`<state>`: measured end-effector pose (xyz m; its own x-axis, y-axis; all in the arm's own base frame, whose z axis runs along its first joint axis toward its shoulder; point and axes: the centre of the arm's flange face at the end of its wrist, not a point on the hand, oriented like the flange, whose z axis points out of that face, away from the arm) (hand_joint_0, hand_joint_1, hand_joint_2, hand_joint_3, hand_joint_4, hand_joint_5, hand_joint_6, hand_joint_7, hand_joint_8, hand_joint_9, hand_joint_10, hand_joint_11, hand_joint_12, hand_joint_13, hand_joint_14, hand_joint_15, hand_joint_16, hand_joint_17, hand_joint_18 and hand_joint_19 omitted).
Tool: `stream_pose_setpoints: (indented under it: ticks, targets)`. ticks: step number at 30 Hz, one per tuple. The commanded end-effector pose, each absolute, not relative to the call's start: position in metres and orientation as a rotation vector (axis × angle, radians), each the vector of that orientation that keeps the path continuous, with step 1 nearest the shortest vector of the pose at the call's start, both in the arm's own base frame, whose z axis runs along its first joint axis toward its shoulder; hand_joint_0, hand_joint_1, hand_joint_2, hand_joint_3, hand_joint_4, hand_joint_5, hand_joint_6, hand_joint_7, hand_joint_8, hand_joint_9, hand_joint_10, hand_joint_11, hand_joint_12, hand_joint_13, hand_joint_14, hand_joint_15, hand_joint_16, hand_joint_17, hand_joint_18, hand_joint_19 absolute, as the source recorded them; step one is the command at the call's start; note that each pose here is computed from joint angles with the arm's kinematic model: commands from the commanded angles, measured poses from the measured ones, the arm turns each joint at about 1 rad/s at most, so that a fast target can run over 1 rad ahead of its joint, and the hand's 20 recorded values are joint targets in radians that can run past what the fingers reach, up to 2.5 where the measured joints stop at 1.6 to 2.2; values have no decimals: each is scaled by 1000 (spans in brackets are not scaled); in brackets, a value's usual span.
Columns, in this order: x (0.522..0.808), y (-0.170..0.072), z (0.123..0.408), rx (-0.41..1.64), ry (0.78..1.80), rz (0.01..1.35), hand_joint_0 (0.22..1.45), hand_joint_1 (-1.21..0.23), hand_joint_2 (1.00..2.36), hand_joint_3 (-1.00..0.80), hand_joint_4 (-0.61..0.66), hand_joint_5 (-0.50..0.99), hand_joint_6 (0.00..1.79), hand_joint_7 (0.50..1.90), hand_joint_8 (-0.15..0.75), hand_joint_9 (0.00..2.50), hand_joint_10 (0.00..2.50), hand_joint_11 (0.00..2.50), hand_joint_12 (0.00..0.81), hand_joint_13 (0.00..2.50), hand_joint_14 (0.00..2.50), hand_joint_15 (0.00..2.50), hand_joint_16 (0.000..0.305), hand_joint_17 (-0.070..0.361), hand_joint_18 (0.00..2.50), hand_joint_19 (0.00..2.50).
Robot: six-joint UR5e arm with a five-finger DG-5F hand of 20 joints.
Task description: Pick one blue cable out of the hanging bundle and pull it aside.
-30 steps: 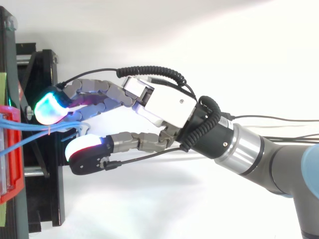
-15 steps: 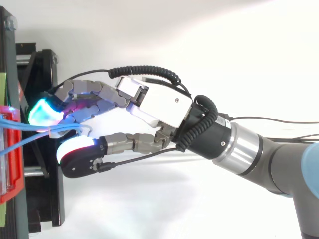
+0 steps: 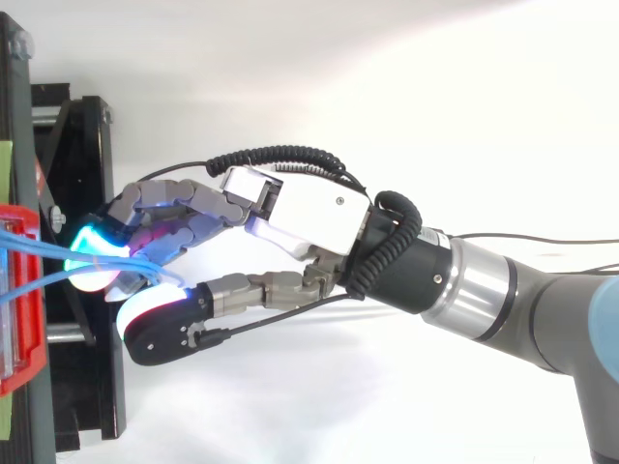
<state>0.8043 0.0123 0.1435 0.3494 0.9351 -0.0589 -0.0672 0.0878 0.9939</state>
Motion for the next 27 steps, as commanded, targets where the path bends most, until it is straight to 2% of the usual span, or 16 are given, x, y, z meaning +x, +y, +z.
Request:
stream_pose_setpoints:
  ticks: [1, 10, 16, 27]
  targets:
    - [801, 11, 148, 1255, 944, 922, 553, -610, 1005, -445, 209, -110, 503, 977, 200, 915, 14, 356, 200, 636, 12, 270, 20, 46, 305, 324]
    - [798, 7, 159, 1269, 953, 914, 556, -609, 1005, -441, 213, -107, 502, 993, 201, 921, 13, 358, 201, 645, 11, 277, 20, 46, 317, 323]
    - [794, 1, 179, 1268, 975, 917, 561, -609, 1006, -429, 210, -106, 503, 1001, 201, 926, 12, 367, 200, 650, 11, 282, 20, 45, 318, 324]
    - [793, -4, 190, 1254, 1013, 942, 582, -617, 1010, -382, 210, -102, 502, 1061, 202, 924, 15, 374, 199, 650, 13, 285, 19, 43, 319, 326]
